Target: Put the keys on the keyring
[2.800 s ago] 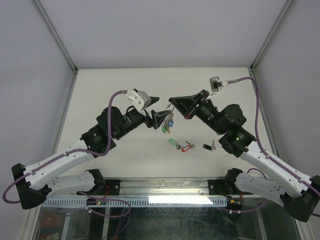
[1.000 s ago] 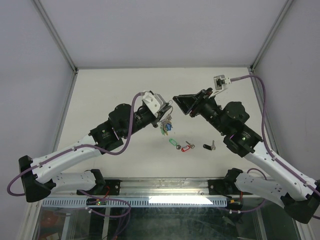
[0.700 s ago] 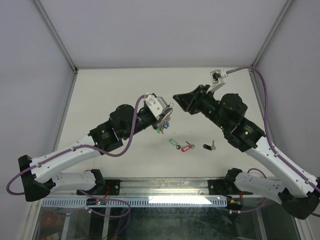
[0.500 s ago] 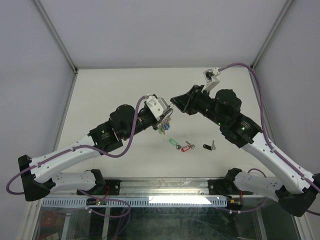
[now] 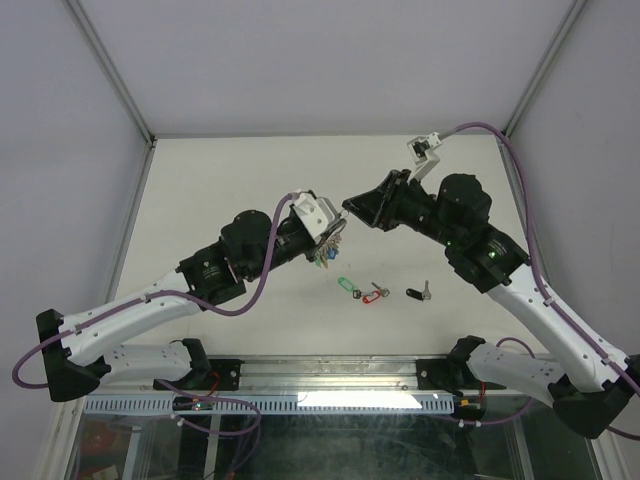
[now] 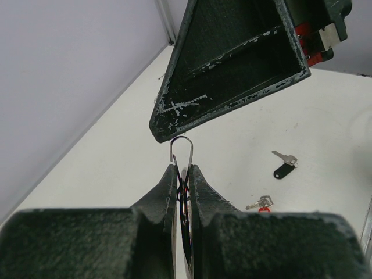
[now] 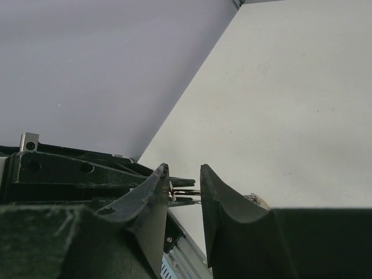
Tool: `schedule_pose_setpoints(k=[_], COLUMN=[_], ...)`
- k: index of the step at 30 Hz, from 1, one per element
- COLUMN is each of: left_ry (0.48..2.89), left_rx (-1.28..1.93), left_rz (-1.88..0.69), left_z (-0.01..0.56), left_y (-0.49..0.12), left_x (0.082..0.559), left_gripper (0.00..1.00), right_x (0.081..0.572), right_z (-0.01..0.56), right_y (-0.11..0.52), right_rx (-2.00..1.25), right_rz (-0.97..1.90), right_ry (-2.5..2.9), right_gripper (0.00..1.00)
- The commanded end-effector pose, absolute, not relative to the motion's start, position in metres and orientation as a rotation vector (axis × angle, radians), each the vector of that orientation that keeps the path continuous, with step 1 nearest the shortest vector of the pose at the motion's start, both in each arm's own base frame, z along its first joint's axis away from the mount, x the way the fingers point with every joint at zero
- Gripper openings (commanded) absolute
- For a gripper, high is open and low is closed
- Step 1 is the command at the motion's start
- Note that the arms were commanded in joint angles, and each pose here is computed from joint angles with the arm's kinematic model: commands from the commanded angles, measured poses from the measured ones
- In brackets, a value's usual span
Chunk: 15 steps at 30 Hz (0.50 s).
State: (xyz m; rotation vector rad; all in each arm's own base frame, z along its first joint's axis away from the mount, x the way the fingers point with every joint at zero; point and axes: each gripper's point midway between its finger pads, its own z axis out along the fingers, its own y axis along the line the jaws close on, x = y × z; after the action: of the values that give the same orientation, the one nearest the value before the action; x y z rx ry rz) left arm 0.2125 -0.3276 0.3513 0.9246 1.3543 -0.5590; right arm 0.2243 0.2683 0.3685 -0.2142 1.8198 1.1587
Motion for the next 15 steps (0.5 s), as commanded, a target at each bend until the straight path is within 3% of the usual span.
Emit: schedule_pose_setpoints(k=[1,15], left_ry=[1.248,1.252], left_rx=[0.835,0.833], left_rz=[-0.594,-0.595], left_z=[0.4001,0.3992], left_y=[-0.3233,-0.3241], left_x=[0.2087,0.2091], left_gripper=[0.00,0.00], right_x=[0.2110,0.2095], right_z=[0.3976,0.3929], right_y=[0.2690,0.2738], right_rx=[-0.267,-0.290], right_rz=[1.248,1.296], right_ry=[1.720,1.736], right_gripper=[0.31,0.25])
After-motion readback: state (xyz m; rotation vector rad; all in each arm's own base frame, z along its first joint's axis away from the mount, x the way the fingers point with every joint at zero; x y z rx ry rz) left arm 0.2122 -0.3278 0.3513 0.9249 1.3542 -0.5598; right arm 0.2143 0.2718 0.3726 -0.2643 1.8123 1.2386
